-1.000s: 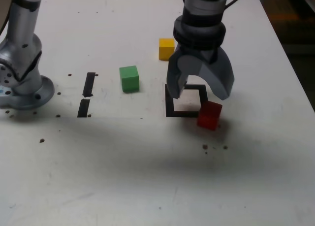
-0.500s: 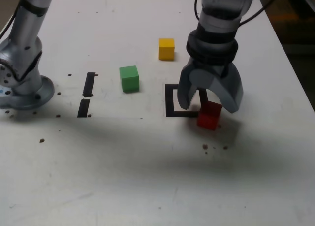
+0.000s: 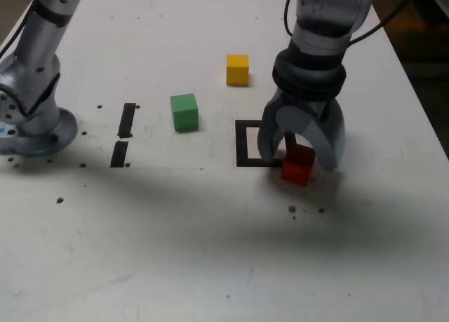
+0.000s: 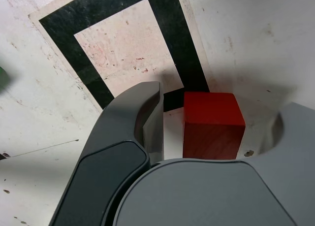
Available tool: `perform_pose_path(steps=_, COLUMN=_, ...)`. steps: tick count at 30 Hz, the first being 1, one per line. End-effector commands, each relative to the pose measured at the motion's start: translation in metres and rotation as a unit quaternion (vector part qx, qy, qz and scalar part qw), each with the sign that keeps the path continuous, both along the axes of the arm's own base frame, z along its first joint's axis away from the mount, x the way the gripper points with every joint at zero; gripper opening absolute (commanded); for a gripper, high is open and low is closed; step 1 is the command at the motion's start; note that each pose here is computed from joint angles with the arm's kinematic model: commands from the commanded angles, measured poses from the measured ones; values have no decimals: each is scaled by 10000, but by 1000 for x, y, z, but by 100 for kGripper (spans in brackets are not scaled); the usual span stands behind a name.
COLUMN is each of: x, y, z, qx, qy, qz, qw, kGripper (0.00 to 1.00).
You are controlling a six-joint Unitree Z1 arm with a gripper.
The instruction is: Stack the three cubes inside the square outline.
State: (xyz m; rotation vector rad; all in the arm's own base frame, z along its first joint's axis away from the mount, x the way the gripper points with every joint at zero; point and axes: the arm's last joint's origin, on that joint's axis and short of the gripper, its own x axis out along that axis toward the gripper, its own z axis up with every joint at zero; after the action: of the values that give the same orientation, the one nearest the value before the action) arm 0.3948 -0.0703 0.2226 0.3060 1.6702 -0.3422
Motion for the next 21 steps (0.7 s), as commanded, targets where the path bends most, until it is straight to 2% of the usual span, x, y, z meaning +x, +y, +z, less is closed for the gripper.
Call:
perform_pose_path(steps=1, x=0, y=-2, z=-2, qx=5, qy=28, qz=-16, qw=10000, kGripper=66)
perform_pose_path(steps=14, x=0, y=-9, z=-3, qx=-40, qy=-8, qz=-63, qw=10000, kGripper=23)
perform_pose_path(steps=18, x=-3, y=-11, z=3, qx=4, qy=-44, qz=-7, qw=10000, kGripper=18)
perform_pose_path(steps=21, x=-10, y=-9, z=14, qx=118, qy=-75, qz=122, qw=9998, kGripper=18)
